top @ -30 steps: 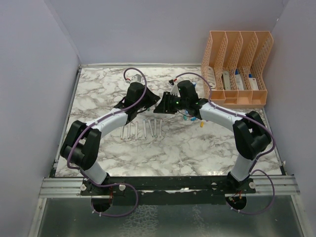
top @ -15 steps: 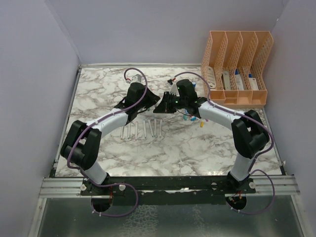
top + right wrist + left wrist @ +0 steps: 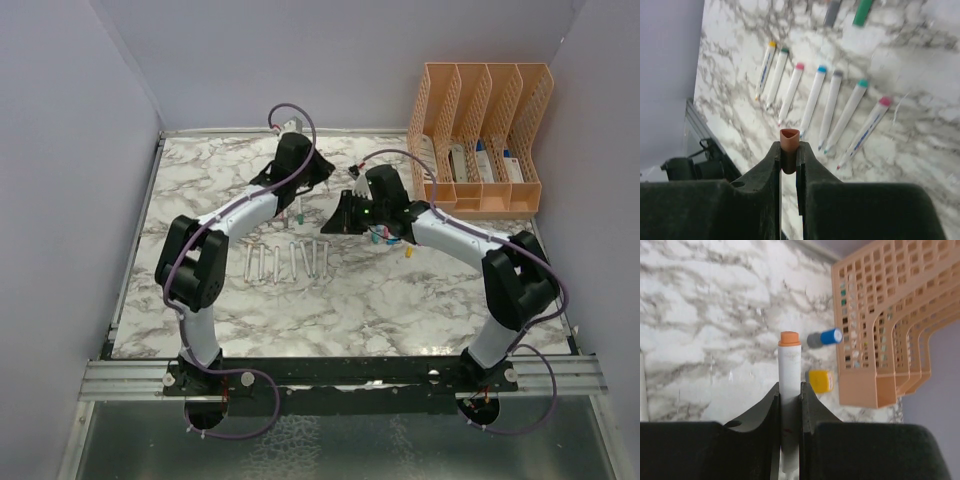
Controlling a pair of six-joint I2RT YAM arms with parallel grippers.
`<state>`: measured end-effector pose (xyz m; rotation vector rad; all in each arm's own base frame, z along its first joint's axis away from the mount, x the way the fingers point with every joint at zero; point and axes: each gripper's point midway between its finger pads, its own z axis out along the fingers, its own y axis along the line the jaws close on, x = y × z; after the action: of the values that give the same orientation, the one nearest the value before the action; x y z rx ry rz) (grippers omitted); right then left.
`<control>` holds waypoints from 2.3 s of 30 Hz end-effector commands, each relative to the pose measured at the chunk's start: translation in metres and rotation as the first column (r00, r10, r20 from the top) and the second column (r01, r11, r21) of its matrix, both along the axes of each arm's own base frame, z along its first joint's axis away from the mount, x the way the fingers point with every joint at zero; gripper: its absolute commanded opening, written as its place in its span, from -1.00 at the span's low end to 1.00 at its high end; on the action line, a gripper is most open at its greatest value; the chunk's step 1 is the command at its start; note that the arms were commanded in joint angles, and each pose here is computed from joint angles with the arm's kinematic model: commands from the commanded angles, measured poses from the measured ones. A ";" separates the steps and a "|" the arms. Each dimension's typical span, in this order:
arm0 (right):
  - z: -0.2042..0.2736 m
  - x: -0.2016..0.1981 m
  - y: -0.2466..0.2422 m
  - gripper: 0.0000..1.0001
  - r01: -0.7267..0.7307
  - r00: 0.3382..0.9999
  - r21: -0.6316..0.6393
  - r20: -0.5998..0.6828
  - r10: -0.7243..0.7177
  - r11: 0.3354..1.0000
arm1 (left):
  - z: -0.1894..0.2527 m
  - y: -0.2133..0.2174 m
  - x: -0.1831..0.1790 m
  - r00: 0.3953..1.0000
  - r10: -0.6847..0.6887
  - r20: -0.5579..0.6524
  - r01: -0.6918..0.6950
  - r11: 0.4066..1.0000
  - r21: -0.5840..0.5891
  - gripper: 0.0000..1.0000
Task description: Open the pen caps
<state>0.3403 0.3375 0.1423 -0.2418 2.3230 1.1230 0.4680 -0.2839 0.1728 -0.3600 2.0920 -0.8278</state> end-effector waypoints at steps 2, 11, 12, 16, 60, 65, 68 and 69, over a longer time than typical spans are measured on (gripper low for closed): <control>-0.005 -0.052 -0.011 -0.98 -0.075 0.995 -0.045 -0.073 0.071 0.996 | 0.030 0.015 0.055 0.990 0.087 0.113 -0.088 0.996 0.008 -1.00; -0.031 -0.014 -0.084 -0.98 0.159 0.987 -0.387 0.068 -0.143 0.908 | 0.024 0.023 0.015 0.998 -0.008 0.062 0.007 1.000 0.024 -1.00; -0.036 -0.008 -0.095 -0.98 0.181 0.983 -0.425 0.082 -0.162 0.887 | 0.019 0.024 0.005 0.998 -0.040 0.038 0.038 0.999 0.037 -1.00; -0.058 0.009 -0.131 -0.98 0.233 0.972 -0.544 0.112 -0.206 0.806 | -0.014 0.029 -0.046 0.987 -0.142 -0.074 0.147 0.987 0.067 -1.00; -0.080 0.095 -0.100 -0.08 0.213 0.977 -0.569 0.151 -0.153 0.794 | -0.114 0.105 -0.154 0.938 -0.058 -0.342 0.188 0.914 0.359 -1.00; -0.053 0.101 -0.087 -0.01 0.191 0.973 -0.510 0.210 -0.094 0.839 | -0.126 0.117 -0.156 0.934 -0.031 -0.357 0.191 0.886 0.423 -1.00; -0.040 0.103 -0.081 -0.01 0.193 0.968 -0.483 0.235 -0.086 0.854 | -0.130 0.122 -0.156 0.934 -0.018 -0.357 0.188 0.874 0.449 -1.00; -0.037 0.104 -0.080 -0.01 0.193 0.967 -0.474 0.240 -0.084 0.859 | -0.130 0.124 -0.155 0.934 -0.012 -0.356 0.185 0.871 0.455 -1.00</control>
<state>0.4279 0.2400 0.0576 -0.3222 2.4921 0.2881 0.3119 -0.1724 0.0500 -0.1517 2.5693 -0.3837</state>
